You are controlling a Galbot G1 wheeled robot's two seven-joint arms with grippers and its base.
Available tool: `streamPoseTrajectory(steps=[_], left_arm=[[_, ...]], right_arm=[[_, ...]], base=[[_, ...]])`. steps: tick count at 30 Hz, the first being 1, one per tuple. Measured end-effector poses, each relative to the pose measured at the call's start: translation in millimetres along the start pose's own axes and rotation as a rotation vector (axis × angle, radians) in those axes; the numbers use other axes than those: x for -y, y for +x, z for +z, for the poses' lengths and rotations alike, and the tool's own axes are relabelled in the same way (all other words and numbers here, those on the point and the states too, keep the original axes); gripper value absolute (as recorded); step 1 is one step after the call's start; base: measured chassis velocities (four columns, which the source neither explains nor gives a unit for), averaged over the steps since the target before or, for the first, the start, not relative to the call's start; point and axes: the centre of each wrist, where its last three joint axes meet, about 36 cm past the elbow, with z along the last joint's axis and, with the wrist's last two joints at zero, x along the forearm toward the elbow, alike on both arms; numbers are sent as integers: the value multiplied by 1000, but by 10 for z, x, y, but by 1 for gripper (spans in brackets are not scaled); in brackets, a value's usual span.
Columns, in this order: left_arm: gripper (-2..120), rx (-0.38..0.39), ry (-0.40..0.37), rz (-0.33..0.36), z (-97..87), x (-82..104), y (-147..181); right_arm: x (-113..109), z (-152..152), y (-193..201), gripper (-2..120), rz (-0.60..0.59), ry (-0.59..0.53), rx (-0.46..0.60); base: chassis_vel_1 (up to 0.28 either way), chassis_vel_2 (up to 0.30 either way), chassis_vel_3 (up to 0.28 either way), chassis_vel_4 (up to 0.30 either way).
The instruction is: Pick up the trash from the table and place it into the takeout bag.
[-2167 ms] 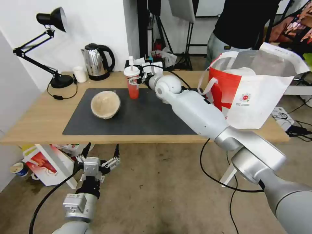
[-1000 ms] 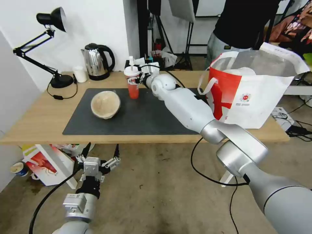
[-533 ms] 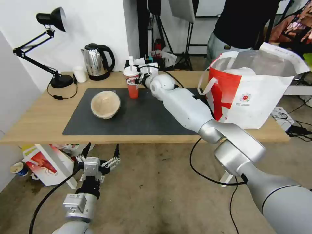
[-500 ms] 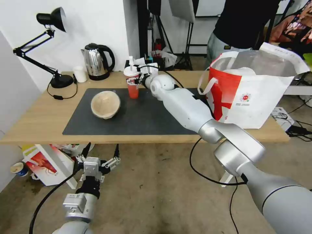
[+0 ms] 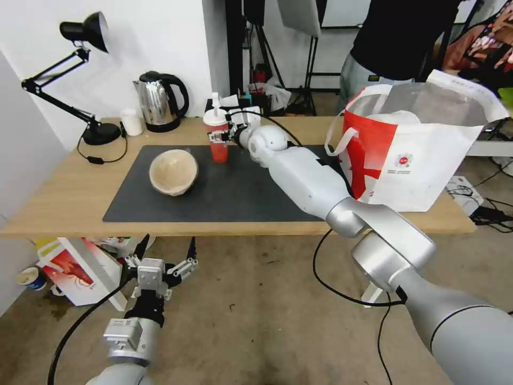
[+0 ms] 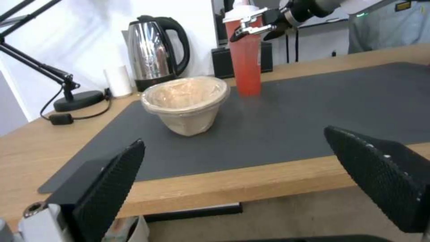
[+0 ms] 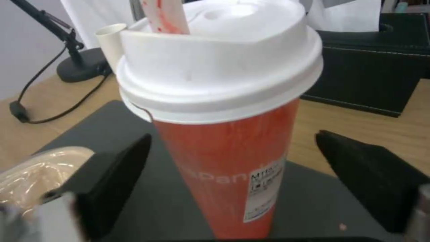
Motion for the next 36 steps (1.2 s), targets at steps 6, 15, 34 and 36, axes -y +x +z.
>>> streamPoseTrajectory(steps=[6, 15, 34, 36], left_arm=[[100, 0, 0, 0, 0, 0, 0], [100, 0, 0, 0, 0, 0, 0], [100, 0, 0, 0, 0, 0, 0], [100, 0, 0, 0, 0, 0, 0]], right_arm=[[73, 41, -15, 69, -8, -5, 10], [105, 70, -17, 43, -10, -8, 14], [89, -51, 148, 8, -15, 24, 67], [86, -78, 202, 8, -18, 32, 78]], base=[[0, 0, 0, 0], [0, 0, 0, 0], [0, 0, 0, 0], [0, 0, 0, 0]])
